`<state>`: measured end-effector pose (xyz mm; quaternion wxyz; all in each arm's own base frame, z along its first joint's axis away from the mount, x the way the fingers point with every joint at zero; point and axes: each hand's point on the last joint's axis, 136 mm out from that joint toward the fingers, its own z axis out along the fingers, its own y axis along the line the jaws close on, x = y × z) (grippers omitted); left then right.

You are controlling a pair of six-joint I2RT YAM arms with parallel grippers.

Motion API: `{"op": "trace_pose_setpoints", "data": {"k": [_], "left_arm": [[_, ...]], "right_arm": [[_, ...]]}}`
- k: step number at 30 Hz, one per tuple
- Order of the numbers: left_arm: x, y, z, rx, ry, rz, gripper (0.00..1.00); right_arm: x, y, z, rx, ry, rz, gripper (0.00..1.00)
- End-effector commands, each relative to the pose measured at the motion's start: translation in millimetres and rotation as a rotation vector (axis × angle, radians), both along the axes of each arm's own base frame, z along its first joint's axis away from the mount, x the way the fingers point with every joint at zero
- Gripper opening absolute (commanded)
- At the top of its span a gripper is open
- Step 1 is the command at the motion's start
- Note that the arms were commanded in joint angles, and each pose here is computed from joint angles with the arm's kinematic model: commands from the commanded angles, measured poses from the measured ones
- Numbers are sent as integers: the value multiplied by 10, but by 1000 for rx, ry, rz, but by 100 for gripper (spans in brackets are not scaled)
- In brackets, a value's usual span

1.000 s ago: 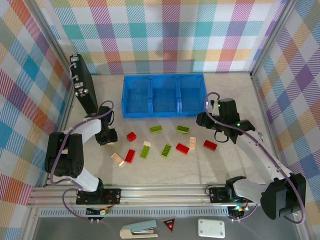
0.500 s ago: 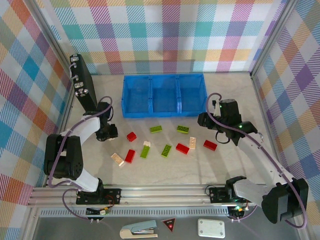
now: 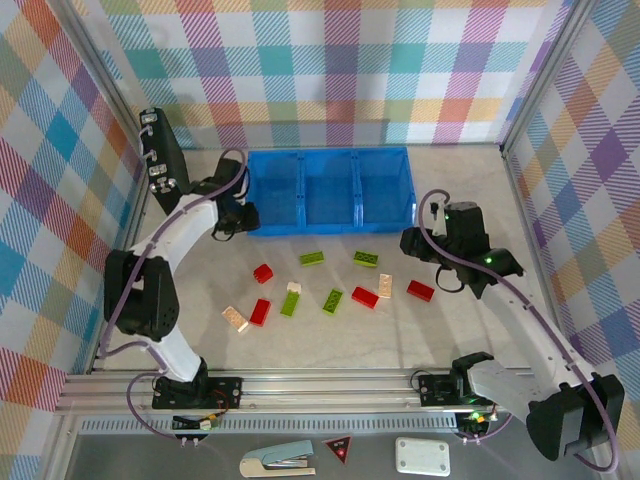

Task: Sort the legos into containers by color
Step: Pick up the lego from the middle-left of the table, then place the lego in the container.

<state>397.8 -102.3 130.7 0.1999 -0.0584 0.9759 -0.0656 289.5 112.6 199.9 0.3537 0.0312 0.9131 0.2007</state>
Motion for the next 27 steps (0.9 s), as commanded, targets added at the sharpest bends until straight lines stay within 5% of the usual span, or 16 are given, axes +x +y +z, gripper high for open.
{"op": "trace_pose_setpoints", "data": {"k": [1, 15, 27], "left_arm": [[79, -179, 23, -9, 24, -26, 31], [815, -498, -404, 93, 49, -102, 31], [992, -552, -885, 117, 105, -114, 31]], "right_arm": [[-78, -74, -42, -31, 11, -8, 54], [-167, -148, -42, -62, 25, -18, 54], [-285, -190, -74, -72, 35, -18, 59]]}}
